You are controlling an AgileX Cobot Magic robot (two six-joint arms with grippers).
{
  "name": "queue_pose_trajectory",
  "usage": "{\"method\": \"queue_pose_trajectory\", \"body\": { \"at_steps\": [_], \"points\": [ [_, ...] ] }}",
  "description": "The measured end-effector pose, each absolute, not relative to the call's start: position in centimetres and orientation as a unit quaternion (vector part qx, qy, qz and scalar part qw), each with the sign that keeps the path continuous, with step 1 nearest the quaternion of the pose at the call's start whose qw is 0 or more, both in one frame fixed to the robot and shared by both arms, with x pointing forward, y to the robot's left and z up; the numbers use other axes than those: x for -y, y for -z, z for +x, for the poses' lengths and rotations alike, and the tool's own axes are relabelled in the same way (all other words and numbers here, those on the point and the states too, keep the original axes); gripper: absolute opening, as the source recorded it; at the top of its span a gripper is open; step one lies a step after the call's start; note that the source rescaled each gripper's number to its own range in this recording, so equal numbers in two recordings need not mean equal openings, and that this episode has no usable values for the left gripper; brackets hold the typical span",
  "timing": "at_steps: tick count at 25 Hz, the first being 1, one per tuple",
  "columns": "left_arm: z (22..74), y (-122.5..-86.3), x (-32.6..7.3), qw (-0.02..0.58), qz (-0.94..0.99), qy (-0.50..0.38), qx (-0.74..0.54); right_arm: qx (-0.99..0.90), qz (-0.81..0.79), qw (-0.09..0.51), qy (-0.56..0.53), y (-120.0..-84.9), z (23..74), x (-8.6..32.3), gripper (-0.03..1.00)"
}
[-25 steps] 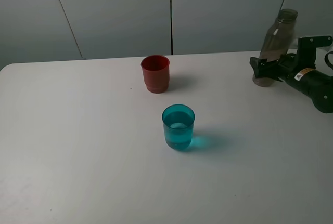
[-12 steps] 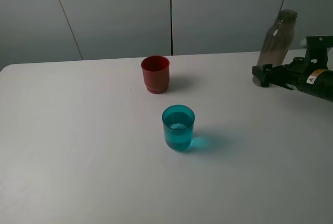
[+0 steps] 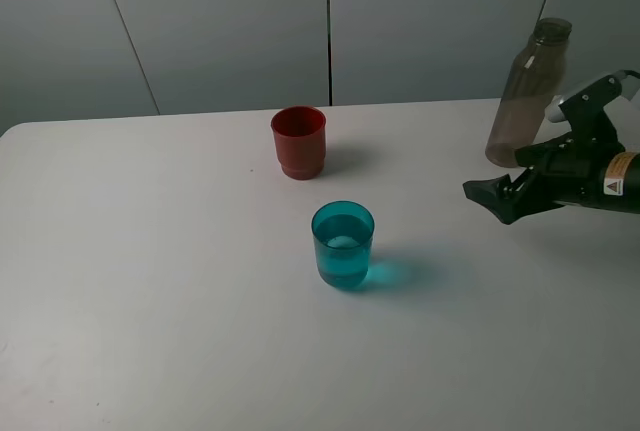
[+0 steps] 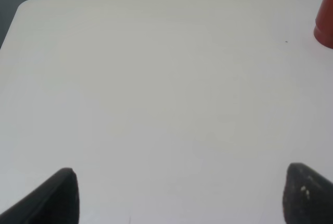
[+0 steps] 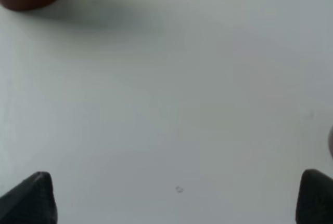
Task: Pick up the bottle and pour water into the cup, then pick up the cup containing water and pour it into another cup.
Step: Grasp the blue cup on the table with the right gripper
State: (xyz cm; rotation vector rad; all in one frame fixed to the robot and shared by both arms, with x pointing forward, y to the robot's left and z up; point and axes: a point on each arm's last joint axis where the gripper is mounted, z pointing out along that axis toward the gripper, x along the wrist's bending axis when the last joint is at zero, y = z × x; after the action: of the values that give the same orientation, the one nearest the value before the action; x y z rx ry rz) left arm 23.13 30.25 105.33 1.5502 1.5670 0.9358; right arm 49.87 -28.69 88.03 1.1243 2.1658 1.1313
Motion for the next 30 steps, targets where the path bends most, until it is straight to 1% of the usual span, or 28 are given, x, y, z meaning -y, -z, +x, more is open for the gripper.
{"method": "queue_pose_trajectory", "body": {
  "at_steps": [7,11,16,22,26,30],
  "points": [
    [23.1,-105.3,-30.3,0.365,0.603,-0.364,-0.609,-0.782,0.401,0.19,-0.437,-87.5,46.9,27.7,0.99],
    [23.1,-105.3,-30.3,0.365,0.603,-0.364,-0.609,-0.799,0.349,0.166,-0.461,-87.6,45.9,26.8,1.0],
    [23.1,-105.3,-30.3,0.365,0.603,-0.364,-0.609,-0.809,0.306,0.147,-0.479,-87.8,45.4,26.1,1.0],
    [23.1,-105.3,-30.3,0.365,0.603,-0.364,-0.609,-0.808,0.272,0.08,-0.516,-86.3,44.6,23.8,1.0],
    [23.1,-105.3,-30.3,0.365,0.603,-0.364,-0.609,-0.8,0.263,0.047,-0.537,-85.5,44.2,22.8,1.0],
    [23.1,-105.3,-30.3,0.365,0.603,-0.364,-0.609,-0.804,0.23,0.041,-0.546,-85.2,44.2,21.9,1.0]
  ]
}}
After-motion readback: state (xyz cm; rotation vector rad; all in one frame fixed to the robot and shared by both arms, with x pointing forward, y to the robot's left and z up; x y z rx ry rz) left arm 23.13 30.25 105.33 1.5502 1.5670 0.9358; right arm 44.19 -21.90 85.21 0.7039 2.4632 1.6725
